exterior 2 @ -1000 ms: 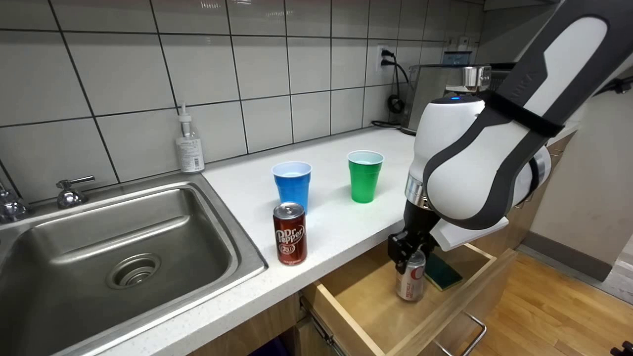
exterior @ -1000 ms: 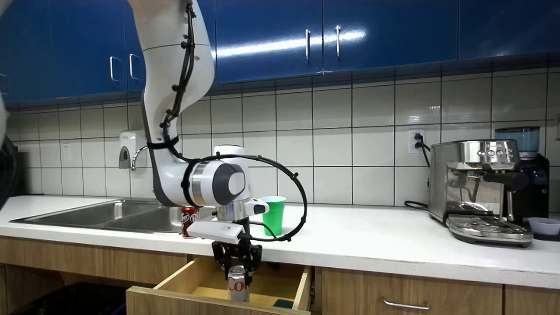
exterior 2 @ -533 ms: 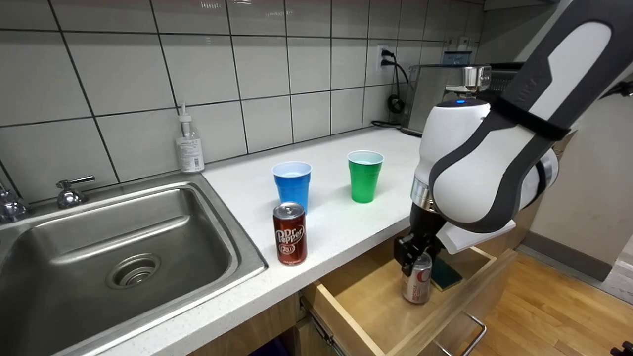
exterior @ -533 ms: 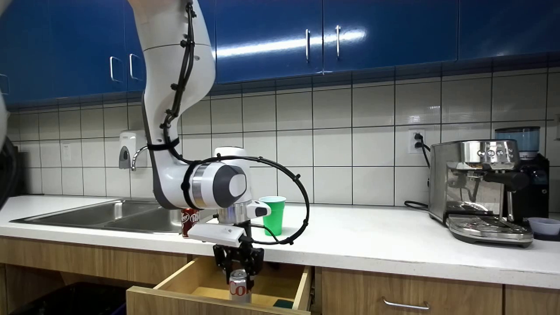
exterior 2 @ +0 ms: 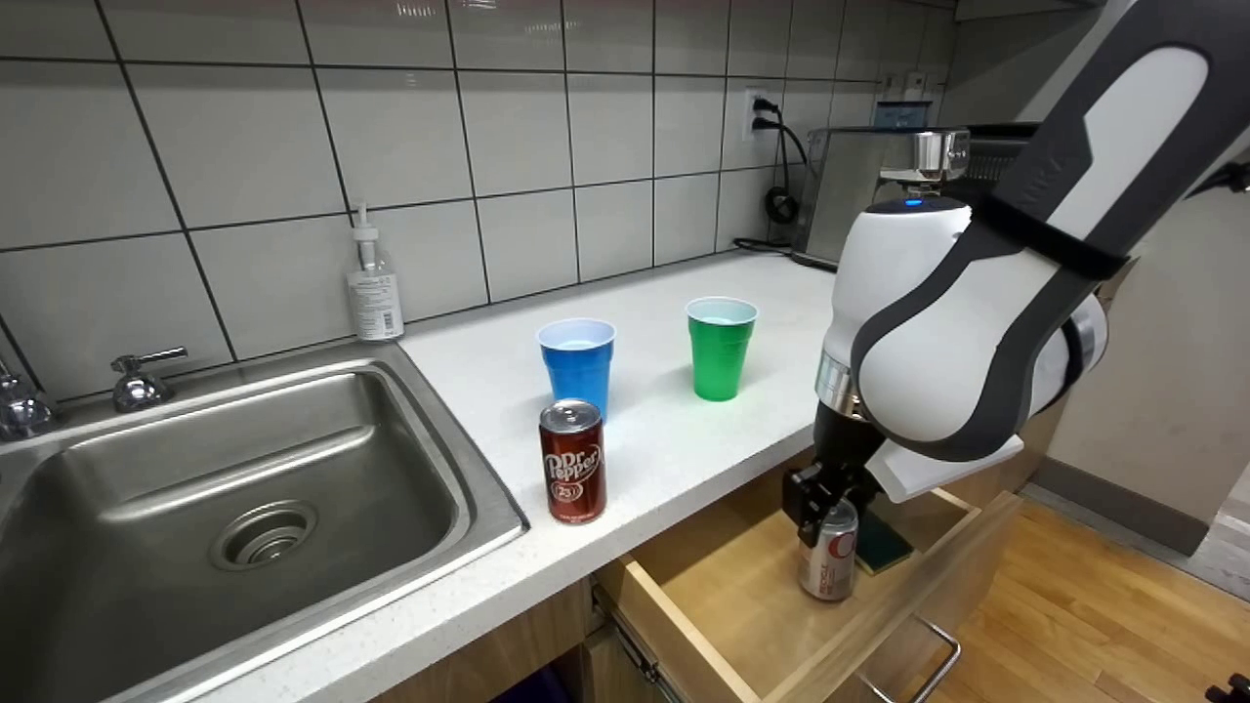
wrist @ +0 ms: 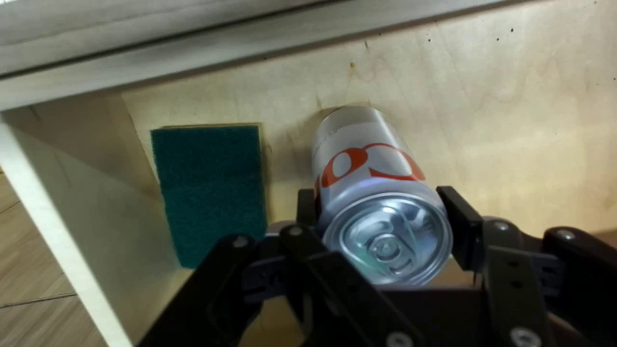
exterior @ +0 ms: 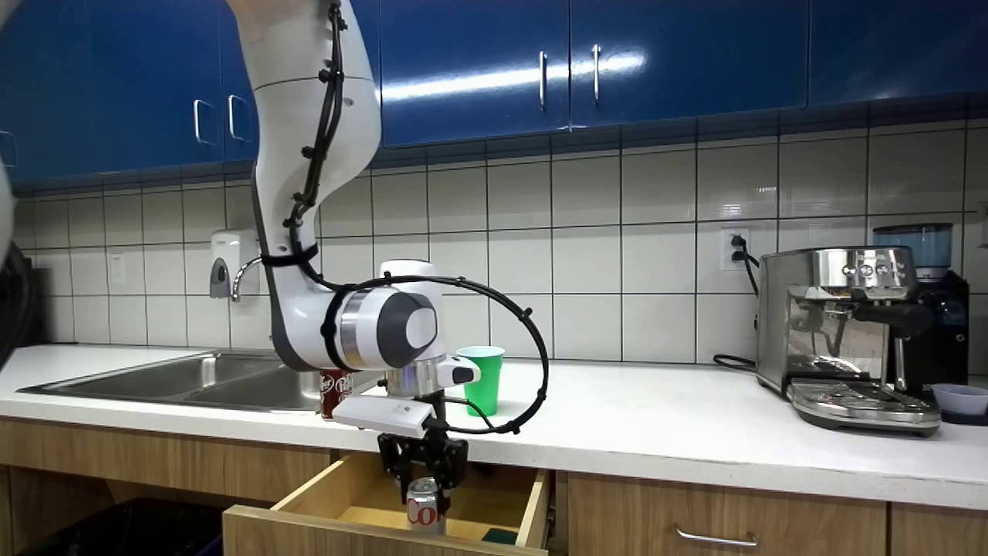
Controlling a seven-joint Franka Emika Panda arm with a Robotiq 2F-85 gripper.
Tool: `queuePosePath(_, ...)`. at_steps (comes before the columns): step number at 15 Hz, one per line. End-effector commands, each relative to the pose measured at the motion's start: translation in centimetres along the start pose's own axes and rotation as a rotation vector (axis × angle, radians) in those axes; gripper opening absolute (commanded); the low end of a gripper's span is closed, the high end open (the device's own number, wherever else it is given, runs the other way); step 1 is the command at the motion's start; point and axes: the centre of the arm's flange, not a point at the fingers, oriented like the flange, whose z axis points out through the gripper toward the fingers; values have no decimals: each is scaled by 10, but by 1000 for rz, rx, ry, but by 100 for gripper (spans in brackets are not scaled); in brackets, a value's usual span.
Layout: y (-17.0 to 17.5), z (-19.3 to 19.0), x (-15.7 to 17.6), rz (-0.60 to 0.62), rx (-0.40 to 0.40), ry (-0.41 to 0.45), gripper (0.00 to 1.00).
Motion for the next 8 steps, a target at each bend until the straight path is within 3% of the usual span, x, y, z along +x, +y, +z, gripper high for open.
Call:
queuePosePath(1,-4,-6,-7,20,-9,3,88)
queuePosePath(4,-7,-12,-7,11,-5,2,99)
queuePosePath(8,-12,-36,-4,21,-8,-4,100)
